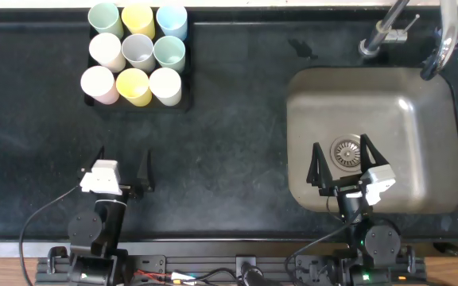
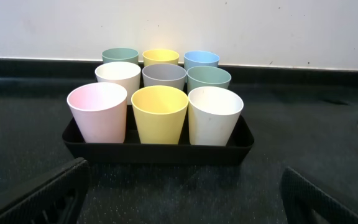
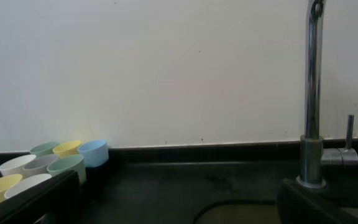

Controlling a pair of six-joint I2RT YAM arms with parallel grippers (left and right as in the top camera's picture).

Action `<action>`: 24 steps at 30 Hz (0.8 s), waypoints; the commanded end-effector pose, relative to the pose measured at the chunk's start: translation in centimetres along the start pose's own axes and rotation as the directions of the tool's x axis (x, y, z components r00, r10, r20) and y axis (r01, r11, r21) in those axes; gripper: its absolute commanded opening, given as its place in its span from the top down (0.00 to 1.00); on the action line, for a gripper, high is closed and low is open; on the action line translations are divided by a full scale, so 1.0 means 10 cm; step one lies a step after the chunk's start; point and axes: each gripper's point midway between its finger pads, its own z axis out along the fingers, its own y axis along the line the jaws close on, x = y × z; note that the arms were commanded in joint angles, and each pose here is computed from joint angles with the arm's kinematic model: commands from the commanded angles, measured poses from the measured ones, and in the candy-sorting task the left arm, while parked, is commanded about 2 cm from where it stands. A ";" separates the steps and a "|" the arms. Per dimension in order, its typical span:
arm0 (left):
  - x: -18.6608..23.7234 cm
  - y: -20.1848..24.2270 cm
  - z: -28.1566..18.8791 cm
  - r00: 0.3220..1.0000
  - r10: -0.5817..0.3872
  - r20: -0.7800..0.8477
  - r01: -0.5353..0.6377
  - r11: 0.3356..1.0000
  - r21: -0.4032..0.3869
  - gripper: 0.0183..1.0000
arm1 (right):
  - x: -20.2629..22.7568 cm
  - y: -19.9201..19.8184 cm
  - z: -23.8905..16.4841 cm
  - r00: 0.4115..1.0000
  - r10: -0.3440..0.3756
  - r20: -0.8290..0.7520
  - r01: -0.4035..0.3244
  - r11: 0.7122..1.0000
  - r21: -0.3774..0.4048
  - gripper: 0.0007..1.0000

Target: Store Cups

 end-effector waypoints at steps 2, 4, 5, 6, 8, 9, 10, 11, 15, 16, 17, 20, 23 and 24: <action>-0.01 0.02 0.00 1.000 0.020 0.006 -0.020 1.000 -0.010 0.00 | 0.09 -0.03 -0.01 1.000 0.010 -0.020 -0.010 1.000 0.014 0.00; -0.01 0.02 0.00 1.000 0.020 0.006 -0.020 1.000 -0.010 0.00 | 0.18 -0.05 -0.01 0.998 0.014 -0.059 -0.012 1.000 0.023 0.00; -0.01 0.02 0.00 1.000 0.020 0.006 -0.020 1.000 -0.010 0.00 | 0.24 -0.06 -0.01 0.996 0.016 -0.083 -0.014 1.000 0.028 0.00; -0.01 0.02 0.00 1.000 0.020 0.006 -0.020 1.000 -0.010 0.00 | 0.31 -0.08 -0.02 0.994 0.019 -0.111 -0.015 0.999 0.034 0.00; -0.01 0.02 0.00 1.000 0.020 0.006 -0.020 1.000 -0.010 0.00 | 0.47 -0.11 -0.05 0.984 0.027 -0.177 -0.019 0.999 0.049 0.00; -0.01 0.02 0.00 1.000 0.020 0.006 -0.020 1.000 -0.010 0.00 | 0.53 -0.12 -0.06 0.979 0.030 -0.199 -0.019 0.998 0.056 0.00; -0.01 0.02 0.00 1.000 0.020 0.006 -0.020 1.000 -0.010 0.00 | 0.53 -0.12 -0.05 0.980 0.030 -0.198 -0.019 0.998 0.058 0.00; -0.01 0.02 0.00 1.000 0.020 0.006 -0.020 1.000 -0.010 0.00 | 0.53 -0.13 -0.05 0.979 0.029 -0.200 -0.018 0.998 0.059 0.00; -0.01 0.02 0.00 1.000 0.020 0.006 -0.020 1.000 -0.010 0.00 | 0.53 -0.13 -0.05 0.973 -0.108 -0.206 0.117 0.993 0.030 0.00; -0.01 0.02 0.00 1.000 0.020 0.006 -0.020 1.000 -0.010 0.00 | 0.53 -0.13 -0.05 0.967 -0.150 -0.207 0.158 0.987 0.021 0.00; -0.01 0.02 0.00 1.000 0.020 0.006 -0.020 1.000 -0.010 0.00 | 0.53 -0.13 -0.05 0.963 -0.173 -0.208 0.180 0.984 0.017 0.00; -0.01 0.02 0.00 1.000 0.020 0.006 -0.020 1.000 -0.010 0.00 | 0.53 -0.13 -0.05 0.959 -0.194 -0.208 0.200 0.980 0.012 0.00; -0.01 0.02 0.00 1.000 0.020 0.006 -0.020 1.000 -0.010 0.00 | 0.53 -0.13 -0.05 0.959 -0.194 -0.208 0.201 0.980 0.013 0.00; -0.01 0.02 0.00 1.000 0.020 0.006 -0.020 1.000 -0.010 0.00 | 0.53 -0.13 -0.05 0.959 -0.193 -0.208 0.200 0.980 0.012 0.00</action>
